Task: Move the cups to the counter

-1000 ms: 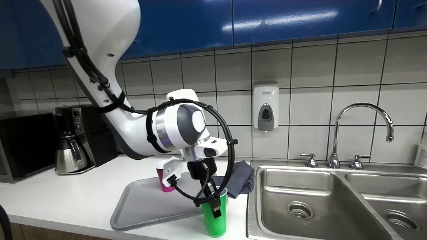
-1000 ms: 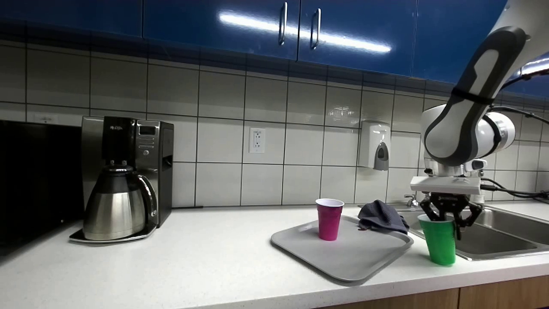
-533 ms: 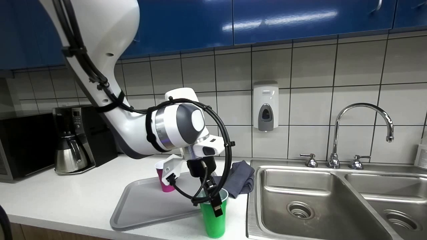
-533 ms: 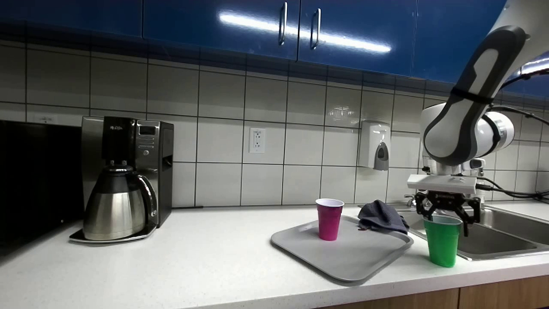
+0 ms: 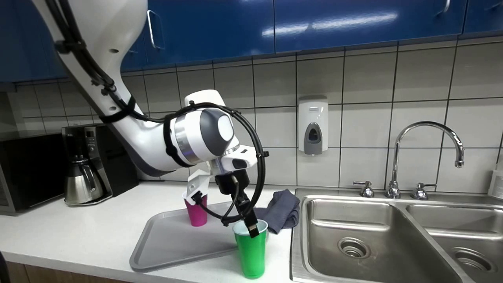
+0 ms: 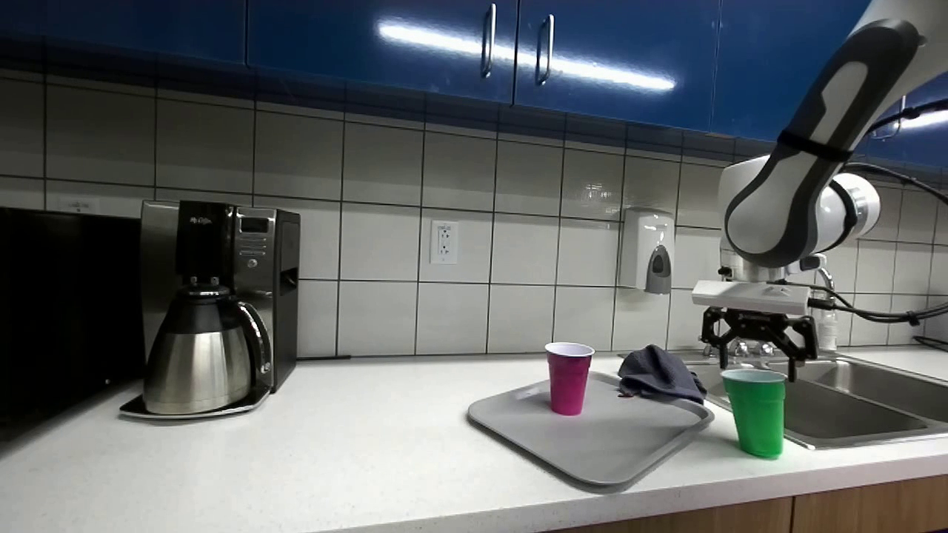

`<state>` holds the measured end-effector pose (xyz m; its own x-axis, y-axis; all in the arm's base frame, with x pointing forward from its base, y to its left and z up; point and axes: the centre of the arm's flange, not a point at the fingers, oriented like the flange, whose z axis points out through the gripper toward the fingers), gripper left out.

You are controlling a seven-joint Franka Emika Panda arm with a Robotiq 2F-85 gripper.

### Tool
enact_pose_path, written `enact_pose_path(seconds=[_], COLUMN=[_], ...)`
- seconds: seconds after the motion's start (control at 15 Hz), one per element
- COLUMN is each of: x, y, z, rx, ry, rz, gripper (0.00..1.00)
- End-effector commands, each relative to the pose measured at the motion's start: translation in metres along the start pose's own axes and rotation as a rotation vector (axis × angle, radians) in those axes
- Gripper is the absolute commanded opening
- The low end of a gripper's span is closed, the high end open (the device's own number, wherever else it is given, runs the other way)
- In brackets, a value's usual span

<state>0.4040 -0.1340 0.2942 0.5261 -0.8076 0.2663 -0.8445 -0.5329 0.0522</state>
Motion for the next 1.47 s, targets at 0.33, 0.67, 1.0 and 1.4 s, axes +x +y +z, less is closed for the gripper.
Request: enact_pose_path(seconds=[0.33,0.67,1.0,1.4], x=[-0.024,-0.028,-0.032,-0.037], y=[-0.024,-0.039,-0.062,-0.096], z=[-0.051,-0.062,-0.070,-0.083], rx=[0.048,0.070,0.099,0.158], ry=[0.077,0.080,0.078,0.068], rz=[-0.030,-0.068,-0.108,-0.157], gripper=[1.00,1.00,1.00,1.00])
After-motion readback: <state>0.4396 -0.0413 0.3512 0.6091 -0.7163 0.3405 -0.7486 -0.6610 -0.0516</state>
